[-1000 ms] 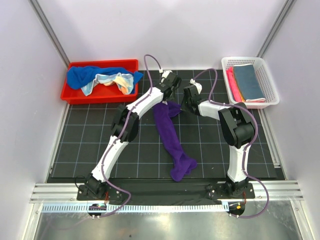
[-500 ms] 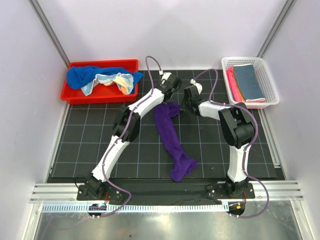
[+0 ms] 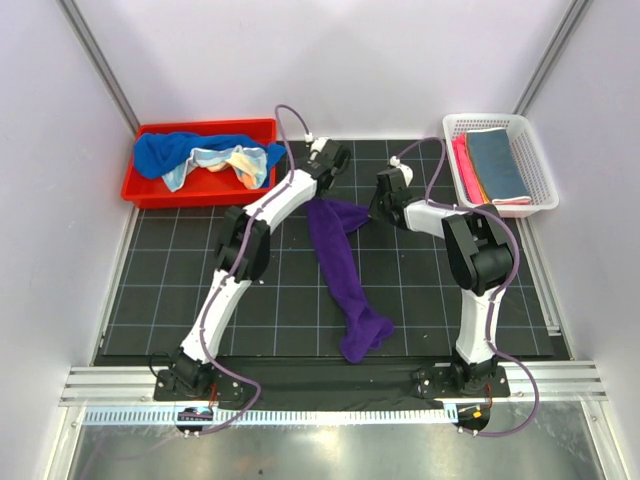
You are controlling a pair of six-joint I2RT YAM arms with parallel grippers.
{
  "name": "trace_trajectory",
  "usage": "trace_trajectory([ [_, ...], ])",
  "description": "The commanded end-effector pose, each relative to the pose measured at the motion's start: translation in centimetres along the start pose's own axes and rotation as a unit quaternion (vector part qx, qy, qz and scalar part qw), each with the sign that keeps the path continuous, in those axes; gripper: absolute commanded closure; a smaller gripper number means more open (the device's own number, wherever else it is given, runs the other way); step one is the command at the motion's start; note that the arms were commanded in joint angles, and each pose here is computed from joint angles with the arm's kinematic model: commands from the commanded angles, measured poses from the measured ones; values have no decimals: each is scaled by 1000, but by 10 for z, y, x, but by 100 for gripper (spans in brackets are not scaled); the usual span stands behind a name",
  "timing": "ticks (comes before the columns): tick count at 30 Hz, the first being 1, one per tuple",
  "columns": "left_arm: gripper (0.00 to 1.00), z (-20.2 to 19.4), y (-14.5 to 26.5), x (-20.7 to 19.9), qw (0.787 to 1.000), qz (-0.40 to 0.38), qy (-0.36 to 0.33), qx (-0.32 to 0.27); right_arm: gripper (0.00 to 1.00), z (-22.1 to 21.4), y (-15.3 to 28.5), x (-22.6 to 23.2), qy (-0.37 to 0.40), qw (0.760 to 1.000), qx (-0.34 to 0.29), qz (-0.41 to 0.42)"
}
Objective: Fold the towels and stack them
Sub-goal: Flatten out the crumpled towel
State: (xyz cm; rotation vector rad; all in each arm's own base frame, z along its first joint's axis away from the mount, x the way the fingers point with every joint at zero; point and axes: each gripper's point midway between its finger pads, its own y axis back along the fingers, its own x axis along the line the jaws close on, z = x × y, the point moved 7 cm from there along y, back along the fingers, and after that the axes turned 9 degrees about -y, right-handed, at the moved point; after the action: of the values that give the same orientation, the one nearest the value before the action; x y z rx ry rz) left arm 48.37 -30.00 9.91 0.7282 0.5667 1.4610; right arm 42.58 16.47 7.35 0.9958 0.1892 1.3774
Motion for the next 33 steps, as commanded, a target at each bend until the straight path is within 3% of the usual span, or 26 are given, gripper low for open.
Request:
trace_trajectory([
  [1,100,51,45,25,997,-14,51,-59,99,20,13,-2,-6,1000,-26,-6],
  [8,100,67,74,47,995,-20,61,-81,99,42,27,0,7,999,-49,-17],
  [15,100,74,116,69,992,-26,57,-111,99,89,72,19,34,993,-111,-14],
  [23,100,62,169,89,988,-67,38,-135,99,126,165,39,50,981,-183,44],
  [27,100,58,205,95,977,-122,41,-172,99,136,219,47,60,969,-222,88],
  [33,100,64,287,108,943,-221,39,-248,99,141,301,67,91,946,-271,154],
])
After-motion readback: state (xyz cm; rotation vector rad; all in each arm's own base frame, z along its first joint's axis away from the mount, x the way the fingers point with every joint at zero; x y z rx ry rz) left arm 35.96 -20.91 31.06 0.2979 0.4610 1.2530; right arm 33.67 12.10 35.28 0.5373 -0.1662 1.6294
